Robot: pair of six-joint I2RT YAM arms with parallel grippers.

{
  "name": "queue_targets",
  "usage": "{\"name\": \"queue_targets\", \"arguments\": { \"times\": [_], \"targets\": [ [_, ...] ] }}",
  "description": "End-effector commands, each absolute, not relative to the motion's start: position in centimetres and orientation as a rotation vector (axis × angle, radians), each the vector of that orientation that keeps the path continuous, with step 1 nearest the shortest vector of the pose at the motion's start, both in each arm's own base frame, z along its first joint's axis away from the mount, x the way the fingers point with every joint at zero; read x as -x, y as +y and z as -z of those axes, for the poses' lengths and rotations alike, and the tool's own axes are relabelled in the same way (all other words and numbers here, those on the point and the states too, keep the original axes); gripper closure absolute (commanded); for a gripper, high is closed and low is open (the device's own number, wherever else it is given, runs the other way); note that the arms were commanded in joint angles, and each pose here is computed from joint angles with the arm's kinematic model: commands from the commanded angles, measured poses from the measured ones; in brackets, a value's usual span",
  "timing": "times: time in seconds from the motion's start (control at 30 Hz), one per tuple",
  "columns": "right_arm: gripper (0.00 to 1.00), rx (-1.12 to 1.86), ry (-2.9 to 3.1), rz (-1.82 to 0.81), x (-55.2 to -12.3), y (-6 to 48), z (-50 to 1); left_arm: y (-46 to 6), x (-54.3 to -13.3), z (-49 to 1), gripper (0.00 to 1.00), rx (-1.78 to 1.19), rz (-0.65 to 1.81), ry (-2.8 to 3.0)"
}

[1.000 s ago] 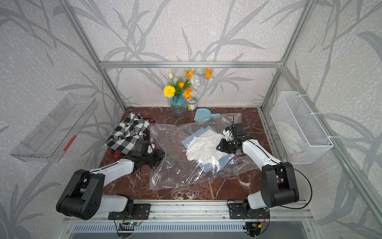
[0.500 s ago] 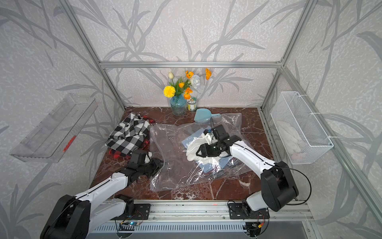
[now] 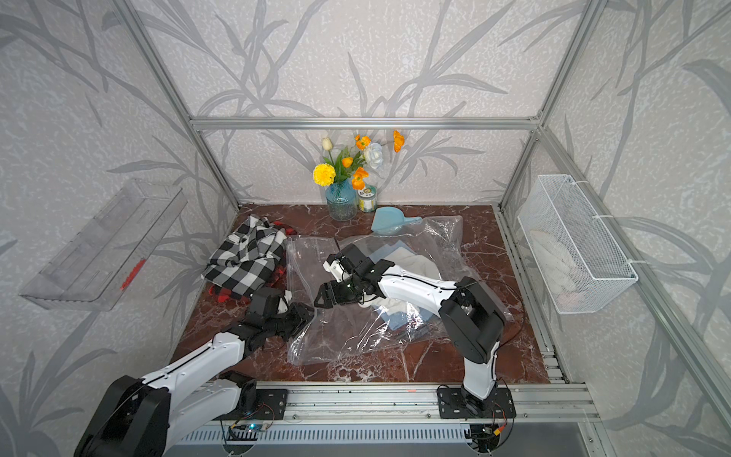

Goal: Take the shirt out of the vacuum bag
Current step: Open the vacuum bag at the center of the board.

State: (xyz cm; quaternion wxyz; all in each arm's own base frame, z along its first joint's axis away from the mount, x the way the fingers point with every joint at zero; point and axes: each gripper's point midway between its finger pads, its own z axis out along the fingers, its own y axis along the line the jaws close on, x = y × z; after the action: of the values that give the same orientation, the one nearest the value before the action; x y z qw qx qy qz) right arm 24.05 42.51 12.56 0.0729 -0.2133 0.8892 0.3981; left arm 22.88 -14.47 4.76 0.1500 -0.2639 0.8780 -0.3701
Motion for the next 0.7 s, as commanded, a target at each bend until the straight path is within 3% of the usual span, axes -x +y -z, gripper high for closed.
{"name": "queue_targets", "arguments": {
  "times": [0.0, 0.13, 0.27, 0.4, 0.5, 0.6, 0.67],
  "targets": [
    [0.27, 0.64, 2.673, -1.177, -24.1, 43.8, -12.8, -14.6, -22.9, -5.0, 0.5, 0.735, 1.067, 2.509],
    [0.29, 0.685, 2.719, -1.088, -23.9, 44.3, -11.6, -14.6, -22.8, -4.9, 0.5, 0.73, 1.061, 2.516],
    [0.42, 0.677, 2.77, -1.019, -24.3, 44.5, -9.9, -14.7, -22.7, -4.7, 0.5, 0.724, 1.065, 2.521],
    [0.82, 0.687, 2.777, -0.99, -24.6, 45.0, -9.6, -14.7, -22.6, -4.6, 0.5, 0.721, 1.064, 2.518],
    [1.0, 0.691, 2.754, -0.965, -24.8, 44.7, -10.4, -14.6, -22.6, -4.7, 0.49, 0.714, 1.064, 2.511],
    [1.0, 0.694, 2.702, -0.966, -24.9, 44.1, -12.7, -13.6, -22.4, -4.5, 0.47, 0.76, 0.982, 2.519],
    [1.0, 0.7, 2.658, -0.979, -24.6, 43.4, -14.9, -12.3, -22.3, -4.3, 0.37, 0.825, 0.898, 2.503]
  ]
}}
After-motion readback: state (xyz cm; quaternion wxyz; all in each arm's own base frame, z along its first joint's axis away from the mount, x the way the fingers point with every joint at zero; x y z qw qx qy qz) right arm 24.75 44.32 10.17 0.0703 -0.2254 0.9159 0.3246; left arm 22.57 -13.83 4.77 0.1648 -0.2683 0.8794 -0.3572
